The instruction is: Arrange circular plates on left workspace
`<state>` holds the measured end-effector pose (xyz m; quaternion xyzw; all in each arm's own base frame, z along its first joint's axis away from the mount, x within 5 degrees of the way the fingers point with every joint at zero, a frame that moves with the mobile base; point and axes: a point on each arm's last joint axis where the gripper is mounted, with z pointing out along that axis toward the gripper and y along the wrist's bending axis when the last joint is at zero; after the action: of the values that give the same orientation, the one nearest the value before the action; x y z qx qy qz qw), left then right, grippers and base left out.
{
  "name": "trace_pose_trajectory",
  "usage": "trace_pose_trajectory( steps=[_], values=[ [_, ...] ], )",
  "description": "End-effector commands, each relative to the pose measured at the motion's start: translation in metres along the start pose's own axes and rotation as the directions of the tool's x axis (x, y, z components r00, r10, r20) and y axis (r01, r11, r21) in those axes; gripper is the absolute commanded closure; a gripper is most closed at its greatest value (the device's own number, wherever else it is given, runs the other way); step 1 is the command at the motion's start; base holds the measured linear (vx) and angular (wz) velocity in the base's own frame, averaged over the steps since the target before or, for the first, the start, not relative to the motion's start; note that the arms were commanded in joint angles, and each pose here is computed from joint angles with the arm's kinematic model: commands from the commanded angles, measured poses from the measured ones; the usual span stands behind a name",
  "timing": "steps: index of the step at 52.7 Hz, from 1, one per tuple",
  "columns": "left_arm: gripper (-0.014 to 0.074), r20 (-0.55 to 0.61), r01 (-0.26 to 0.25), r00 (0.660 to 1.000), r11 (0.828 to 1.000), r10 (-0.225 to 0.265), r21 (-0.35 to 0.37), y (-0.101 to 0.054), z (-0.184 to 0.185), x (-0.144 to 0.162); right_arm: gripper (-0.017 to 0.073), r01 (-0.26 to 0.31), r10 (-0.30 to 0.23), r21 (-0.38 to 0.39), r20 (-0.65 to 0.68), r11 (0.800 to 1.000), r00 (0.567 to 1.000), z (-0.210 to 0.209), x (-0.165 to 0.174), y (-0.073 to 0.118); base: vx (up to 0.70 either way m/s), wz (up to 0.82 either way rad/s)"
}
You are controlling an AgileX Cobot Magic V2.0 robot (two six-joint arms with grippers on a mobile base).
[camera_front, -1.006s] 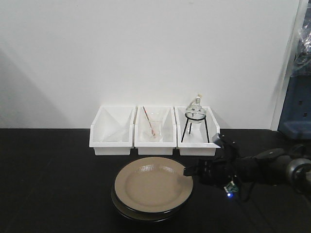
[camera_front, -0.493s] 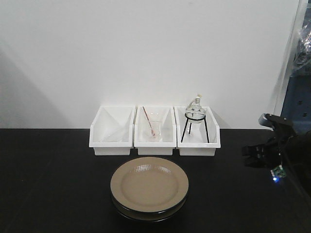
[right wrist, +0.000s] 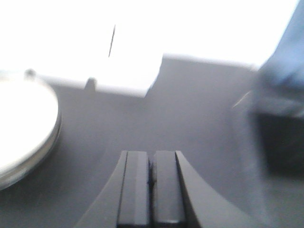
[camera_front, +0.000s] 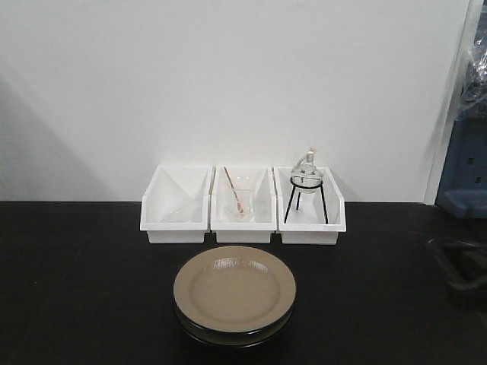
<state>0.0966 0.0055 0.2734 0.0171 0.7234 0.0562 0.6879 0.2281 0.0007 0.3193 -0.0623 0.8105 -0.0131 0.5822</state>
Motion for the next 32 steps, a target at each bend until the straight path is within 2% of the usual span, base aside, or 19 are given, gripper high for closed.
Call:
trace_pose_trajectory(
  steps=[1, 7, 22, 24, 32],
  values=[
    [0.0594, 0.031, 0.007, 0.999, 1.000, -0.007, -0.022, 0.003, 0.000, -0.009, 0.0563, -0.046, 0.005, 0.170, 0.236, 0.984, 0.972, -0.049, -0.002, -0.009, 0.00, 0.00],
    [0.0594, 0.031, 0.007, 0.999, 1.000, -0.007, -0.022, 0.003, 0.000, -0.009, 0.0563, -0.072, -0.020, 0.247, 0.349, 0.966, 0.937, -0.085, 0.015, -0.011, 0.00, 0.00],
    [0.0594, 0.029, 0.007, 1.000, 1.000, -0.007, -0.018, 0.002, 0.000, -0.009, 0.0560, -0.097, -0.044, 0.263, 0.483, 0.960, 0.875, -0.127, 0.026, -0.008, 0.00, 0.00],
    [0.0594, 0.027, 0.007, 1.000, 1.000, -0.007, -0.012, 0.002, 0.000, -0.009, 0.0560, -0.106, -0.038, 0.258, 0.499, 0.960, 0.866, -0.131, 0.025, -0.007, 0.00, 0.00],
    [0.0594, 0.022, 0.007, 1.000, 1.000, -0.007, -0.001, 0.001, 0.000, -0.008, 0.0560, -0.183, 0.041, 0.208, 0.544, 0.961, 0.838, -0.143, 0.026, -0.006, 0.00, 0.00]
  ],
)
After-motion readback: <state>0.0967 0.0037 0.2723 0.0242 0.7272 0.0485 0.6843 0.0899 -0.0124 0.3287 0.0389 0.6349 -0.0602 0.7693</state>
